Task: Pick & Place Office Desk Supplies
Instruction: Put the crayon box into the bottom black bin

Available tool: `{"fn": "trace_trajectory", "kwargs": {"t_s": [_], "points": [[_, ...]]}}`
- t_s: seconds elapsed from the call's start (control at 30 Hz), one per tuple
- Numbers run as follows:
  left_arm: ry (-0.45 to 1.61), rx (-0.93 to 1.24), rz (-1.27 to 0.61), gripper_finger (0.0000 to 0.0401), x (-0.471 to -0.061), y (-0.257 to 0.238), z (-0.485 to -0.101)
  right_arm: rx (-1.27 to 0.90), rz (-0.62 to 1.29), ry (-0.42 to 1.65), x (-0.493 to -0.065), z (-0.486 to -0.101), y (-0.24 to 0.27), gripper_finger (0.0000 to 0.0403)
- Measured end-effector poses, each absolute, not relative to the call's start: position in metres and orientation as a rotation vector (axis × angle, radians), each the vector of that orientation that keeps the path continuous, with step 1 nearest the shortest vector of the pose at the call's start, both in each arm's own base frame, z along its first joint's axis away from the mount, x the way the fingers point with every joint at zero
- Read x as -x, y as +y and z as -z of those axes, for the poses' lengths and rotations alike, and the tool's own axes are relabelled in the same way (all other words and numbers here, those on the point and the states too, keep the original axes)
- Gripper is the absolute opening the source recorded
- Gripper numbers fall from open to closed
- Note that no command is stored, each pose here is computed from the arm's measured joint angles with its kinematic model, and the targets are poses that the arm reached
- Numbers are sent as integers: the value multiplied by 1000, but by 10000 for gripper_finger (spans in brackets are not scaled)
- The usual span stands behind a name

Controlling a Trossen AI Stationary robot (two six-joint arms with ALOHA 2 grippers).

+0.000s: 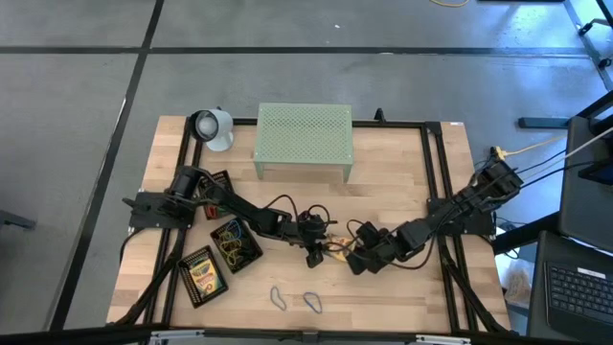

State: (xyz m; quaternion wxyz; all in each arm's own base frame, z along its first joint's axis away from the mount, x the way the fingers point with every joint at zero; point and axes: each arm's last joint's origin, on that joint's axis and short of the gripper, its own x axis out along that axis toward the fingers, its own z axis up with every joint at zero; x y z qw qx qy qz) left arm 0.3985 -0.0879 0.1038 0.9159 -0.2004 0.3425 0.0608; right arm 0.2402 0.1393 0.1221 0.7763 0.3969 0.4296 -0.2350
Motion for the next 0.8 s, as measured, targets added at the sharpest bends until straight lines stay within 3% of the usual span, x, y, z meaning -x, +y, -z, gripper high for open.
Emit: {"fn": "trace_trajectory", "kwargs": {"t_s": [0.8], "points": [[669, 401, -118, 171, -400, -89, -105, -796, 492, 803, -251, -128, 132, 199]]}}
